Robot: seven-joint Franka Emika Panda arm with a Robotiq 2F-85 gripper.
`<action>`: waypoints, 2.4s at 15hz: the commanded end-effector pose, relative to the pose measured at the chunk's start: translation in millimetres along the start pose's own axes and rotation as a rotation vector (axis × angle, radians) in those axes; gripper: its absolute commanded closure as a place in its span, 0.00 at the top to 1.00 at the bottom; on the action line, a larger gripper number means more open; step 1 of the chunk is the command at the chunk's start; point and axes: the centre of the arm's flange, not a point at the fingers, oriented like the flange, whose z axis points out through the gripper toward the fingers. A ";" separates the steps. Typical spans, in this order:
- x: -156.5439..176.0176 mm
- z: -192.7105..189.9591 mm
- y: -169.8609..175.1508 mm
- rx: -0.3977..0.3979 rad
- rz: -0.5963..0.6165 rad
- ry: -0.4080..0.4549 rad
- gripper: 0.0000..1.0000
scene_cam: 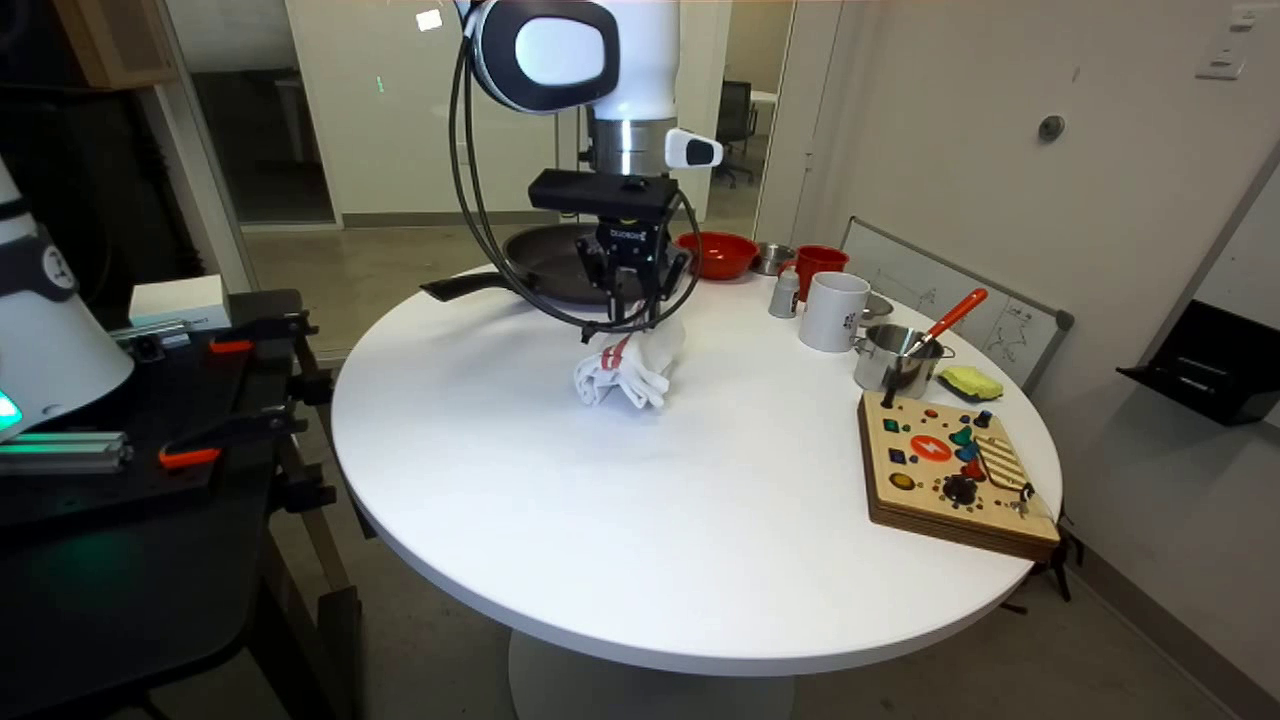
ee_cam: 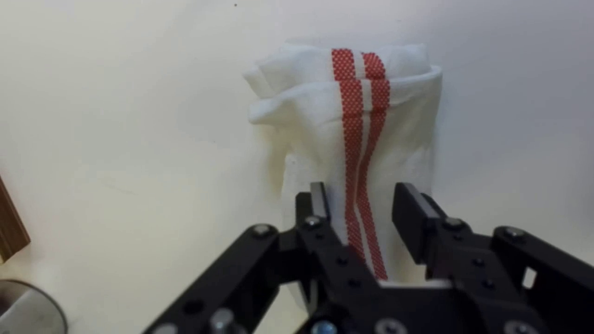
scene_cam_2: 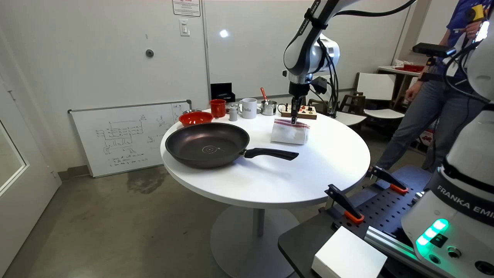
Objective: Straighten the white towel
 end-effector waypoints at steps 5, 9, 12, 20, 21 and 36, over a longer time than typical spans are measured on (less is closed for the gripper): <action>-1.3 -4.3 -1.7 -0.018 0.001 0.015 0.00; -1.2 -3.4 -1.1 -0.016 0.001 0.010 0.05; -1.6 -8.8 1.8 -0.057 0.027 0.032 0.06; 0.8 -27.9 10.0 -0.309 0.097 0.129 0.07; 0.5 -30.0 9.9 -0.349 0.099 0.141 0.07; 12.5 -76.1 -18.3 -0.752 0.359 0.356 0.07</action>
